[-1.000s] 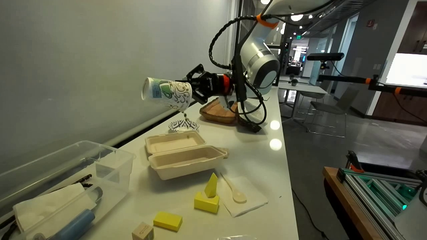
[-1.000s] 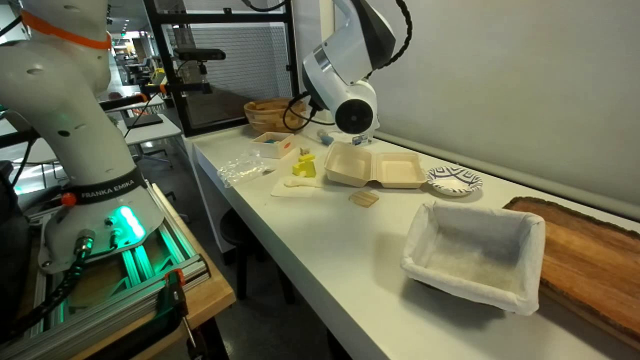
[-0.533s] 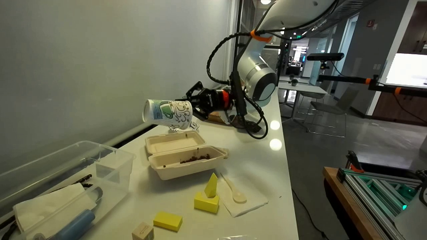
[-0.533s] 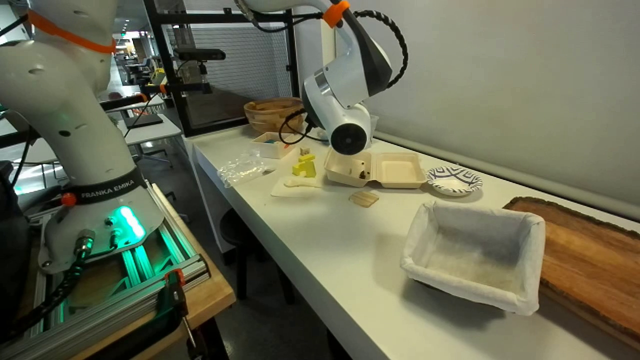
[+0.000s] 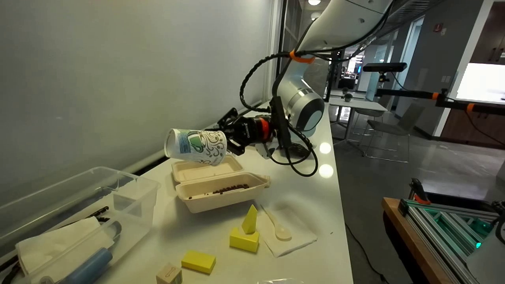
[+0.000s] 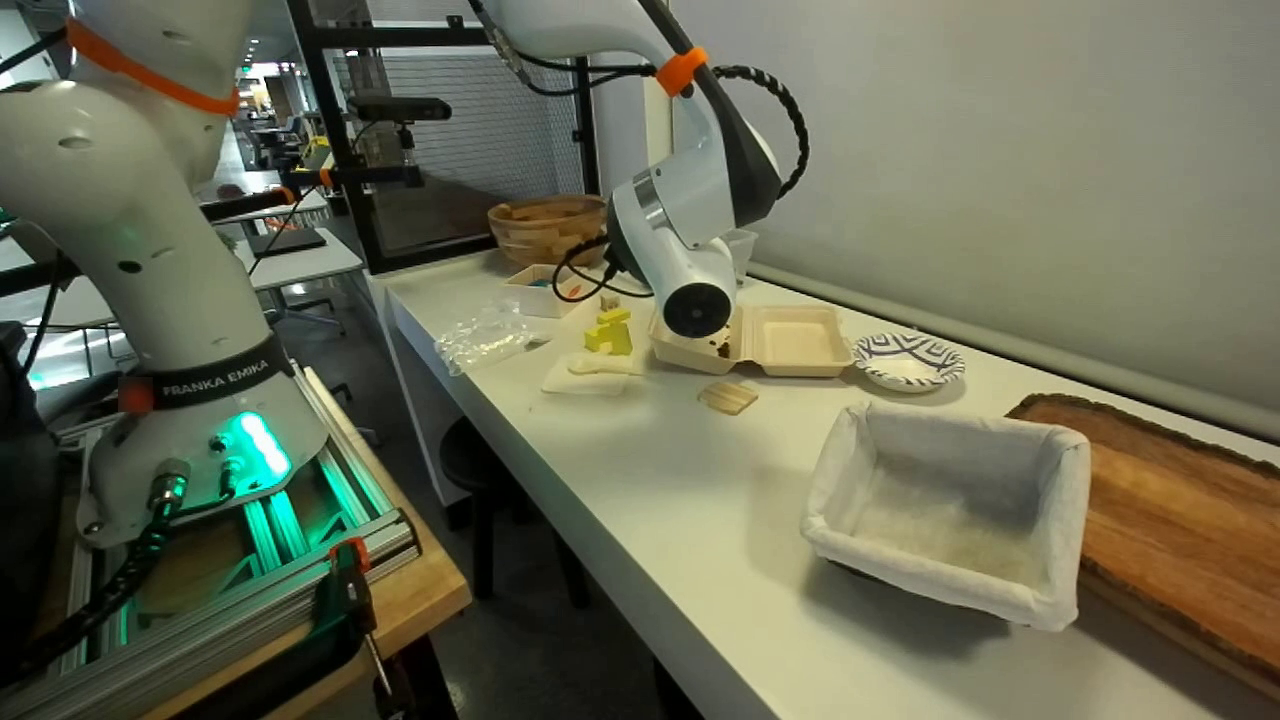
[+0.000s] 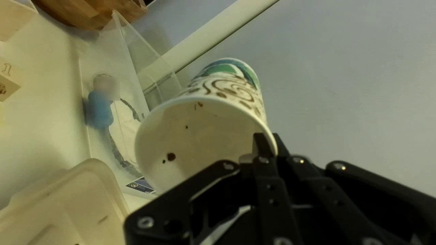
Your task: Pick up the cup, and then pour its contents into the styrofoam pack
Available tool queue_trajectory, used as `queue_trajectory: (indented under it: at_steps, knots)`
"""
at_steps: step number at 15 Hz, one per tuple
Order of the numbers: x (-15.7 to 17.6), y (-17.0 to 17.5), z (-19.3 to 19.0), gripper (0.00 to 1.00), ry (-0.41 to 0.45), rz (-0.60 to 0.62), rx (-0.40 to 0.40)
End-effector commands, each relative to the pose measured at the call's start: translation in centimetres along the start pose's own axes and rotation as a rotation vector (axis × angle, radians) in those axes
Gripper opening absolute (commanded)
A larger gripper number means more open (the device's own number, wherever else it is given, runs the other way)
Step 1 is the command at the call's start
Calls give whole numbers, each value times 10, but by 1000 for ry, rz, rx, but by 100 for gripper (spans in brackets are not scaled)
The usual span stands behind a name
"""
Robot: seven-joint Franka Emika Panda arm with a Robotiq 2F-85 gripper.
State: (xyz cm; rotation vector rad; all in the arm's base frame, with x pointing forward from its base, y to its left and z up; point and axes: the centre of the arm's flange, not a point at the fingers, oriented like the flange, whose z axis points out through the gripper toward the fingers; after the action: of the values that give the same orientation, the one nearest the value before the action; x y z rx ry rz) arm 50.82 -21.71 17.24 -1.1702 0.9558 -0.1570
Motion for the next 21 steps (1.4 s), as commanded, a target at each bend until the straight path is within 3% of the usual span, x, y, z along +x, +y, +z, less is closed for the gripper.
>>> queue_trajectory:
  at_steps: [1,4,5,6,8,9,10,11,12,13,14,15,16,17,18,19,20,21]
  knots:
    - [13,7,-1,1,-26,19,47]
    - [17,5,-1,1,-40,5,73]
    - [20,2,-2,1,-64,-63,40]
    - [12,-4,4,1,6,82,138]
    - [21,-8,2,1,-46,-56,68]
    - [14,-12,6,1,37,78,153]
    - [23,-13,2,1,-22,-29,94]
    - [16,-15,6,1,48,126,173]
    - [22,-13,2,1,-5,0,116]
    - [18,-15,5,1,60,155,192]
    - [21,-12,2,1,27,56,156]
    - [23,-12,1,1,15,46,139]
    - [17,-13,4,1,64,137,188]
    - [22,-11,0,1,13,32,117]
    - [17,-11,3,1,52,121,160]
    - [18,-11,1,1,47,61,105]
    - [12,-16,5,1,56,120,140]
    - [10,-14,6,1,29,65,112]
